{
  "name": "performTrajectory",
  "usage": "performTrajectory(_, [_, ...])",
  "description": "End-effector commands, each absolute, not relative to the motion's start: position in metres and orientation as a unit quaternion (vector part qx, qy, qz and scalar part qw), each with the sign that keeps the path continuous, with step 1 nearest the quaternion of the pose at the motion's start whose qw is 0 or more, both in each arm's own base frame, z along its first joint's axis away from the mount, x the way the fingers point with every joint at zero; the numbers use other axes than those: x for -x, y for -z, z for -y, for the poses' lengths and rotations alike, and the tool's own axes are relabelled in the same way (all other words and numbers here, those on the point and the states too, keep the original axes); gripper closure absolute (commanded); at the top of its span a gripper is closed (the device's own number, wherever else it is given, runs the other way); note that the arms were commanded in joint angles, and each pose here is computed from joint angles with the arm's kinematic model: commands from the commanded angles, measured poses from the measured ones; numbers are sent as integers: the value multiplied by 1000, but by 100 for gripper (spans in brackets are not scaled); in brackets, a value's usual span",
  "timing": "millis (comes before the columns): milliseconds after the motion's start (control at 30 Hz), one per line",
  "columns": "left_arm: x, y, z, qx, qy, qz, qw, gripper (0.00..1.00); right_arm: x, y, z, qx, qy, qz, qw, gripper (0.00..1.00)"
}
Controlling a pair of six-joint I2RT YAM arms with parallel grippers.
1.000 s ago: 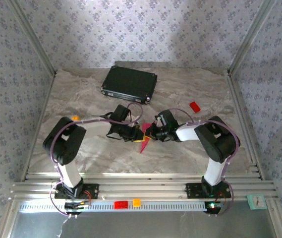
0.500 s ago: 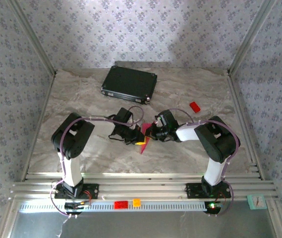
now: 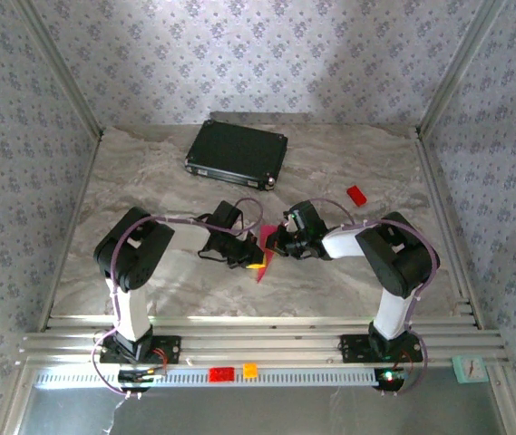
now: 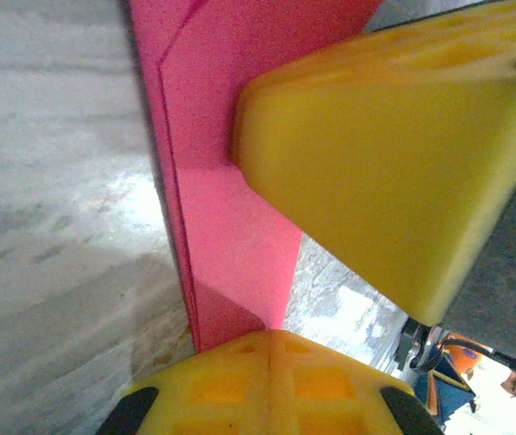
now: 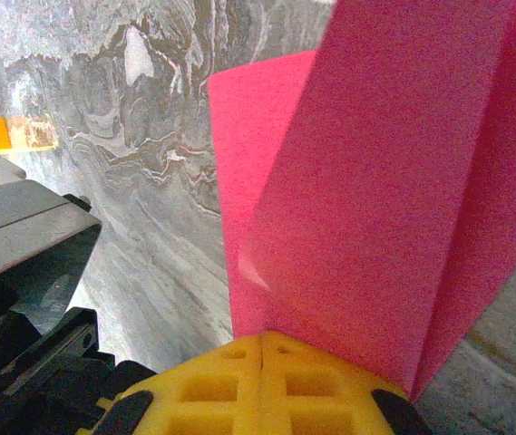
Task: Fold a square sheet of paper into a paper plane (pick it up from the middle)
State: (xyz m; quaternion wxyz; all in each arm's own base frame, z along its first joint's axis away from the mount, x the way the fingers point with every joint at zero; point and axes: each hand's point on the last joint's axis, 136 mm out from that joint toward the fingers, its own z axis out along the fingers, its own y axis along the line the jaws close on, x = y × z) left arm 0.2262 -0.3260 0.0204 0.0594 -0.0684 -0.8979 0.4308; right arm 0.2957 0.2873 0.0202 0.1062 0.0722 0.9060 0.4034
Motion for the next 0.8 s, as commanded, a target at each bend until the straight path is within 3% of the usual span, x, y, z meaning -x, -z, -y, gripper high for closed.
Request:
performTrajectory(0, [-193, -1, 312, 67, -391, 912, 104, 97, -264, 33, -247, -119, -301, -945, 51, 98])
performTrajectory(767, [-143, -1, 291, 139, -327, 927, 121, 97, -262, 39, -241, -131, -287, -948, 49, 99])
